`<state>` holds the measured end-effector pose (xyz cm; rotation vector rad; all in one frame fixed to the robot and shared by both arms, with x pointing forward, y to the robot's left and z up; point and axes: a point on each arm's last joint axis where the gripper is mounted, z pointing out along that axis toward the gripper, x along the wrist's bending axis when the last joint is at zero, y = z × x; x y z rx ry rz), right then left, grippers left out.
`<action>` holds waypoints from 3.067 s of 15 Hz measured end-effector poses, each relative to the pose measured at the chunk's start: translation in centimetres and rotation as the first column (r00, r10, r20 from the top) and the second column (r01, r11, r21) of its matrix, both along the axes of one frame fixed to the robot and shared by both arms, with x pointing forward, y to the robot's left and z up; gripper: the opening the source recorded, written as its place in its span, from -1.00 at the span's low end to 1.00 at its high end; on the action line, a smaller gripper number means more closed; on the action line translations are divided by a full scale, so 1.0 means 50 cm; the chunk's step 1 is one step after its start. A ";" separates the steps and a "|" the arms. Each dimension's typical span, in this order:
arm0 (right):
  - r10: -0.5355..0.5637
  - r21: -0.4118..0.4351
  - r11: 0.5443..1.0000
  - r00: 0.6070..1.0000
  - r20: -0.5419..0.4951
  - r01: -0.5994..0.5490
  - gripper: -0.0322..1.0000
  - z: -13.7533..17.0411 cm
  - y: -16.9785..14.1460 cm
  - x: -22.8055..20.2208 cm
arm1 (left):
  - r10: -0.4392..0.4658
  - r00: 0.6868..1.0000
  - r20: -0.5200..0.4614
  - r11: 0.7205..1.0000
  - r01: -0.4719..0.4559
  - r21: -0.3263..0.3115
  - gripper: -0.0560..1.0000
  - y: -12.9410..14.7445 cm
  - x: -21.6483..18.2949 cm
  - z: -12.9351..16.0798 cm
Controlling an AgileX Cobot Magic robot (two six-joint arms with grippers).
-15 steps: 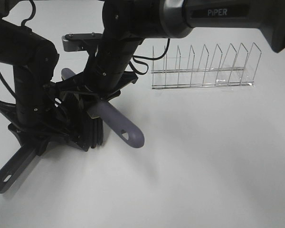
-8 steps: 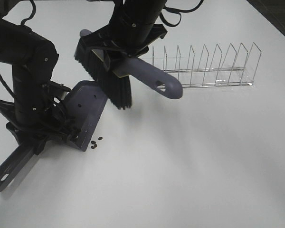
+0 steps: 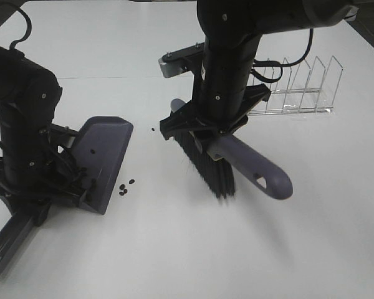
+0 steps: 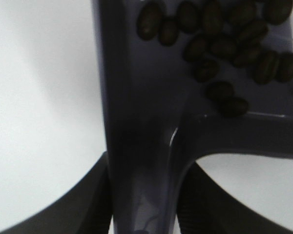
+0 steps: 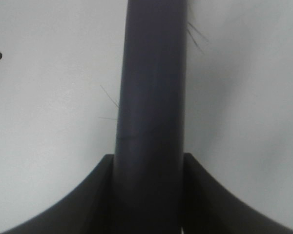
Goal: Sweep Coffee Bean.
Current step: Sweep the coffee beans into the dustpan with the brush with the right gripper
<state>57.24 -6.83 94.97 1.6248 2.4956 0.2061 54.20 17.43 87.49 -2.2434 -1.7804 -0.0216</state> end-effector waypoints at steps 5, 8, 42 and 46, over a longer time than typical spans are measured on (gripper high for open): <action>-0.008 0.150 0.989 1.000 0.003 0.007 -0.33 -0.055 0.067 -0.009 | 0.003 1.000 -0.018 1.000 -0.003 -0.007 -0.26 -0.003 0.000 -0.013; -0.023 0.270 0.962 0.998 -0.062 0.039 -0.33 -0.086 0.109 -0.014 | -0.010 0.999 -0.036 1.000 0.009 -0.019 -0.26 -0.005 -0.001 -0.013; 0.148 0.199 0.971 0.988 -0.052 -0.135 -0.33 -0.060 0.106 0.188 | -0.006 0.993 -0.119 0.984 -0.015 -0.178 -0.26 0.033 0.196 -0.016; 0.198 0.306 0.935 0.980 -0.036 -0.178 -0.33 -0.072 0.173 0.183 | -0.010 0.990 -0.139 0.983 -0.015 -0.181 -0.27 0.024 0.195 -0.024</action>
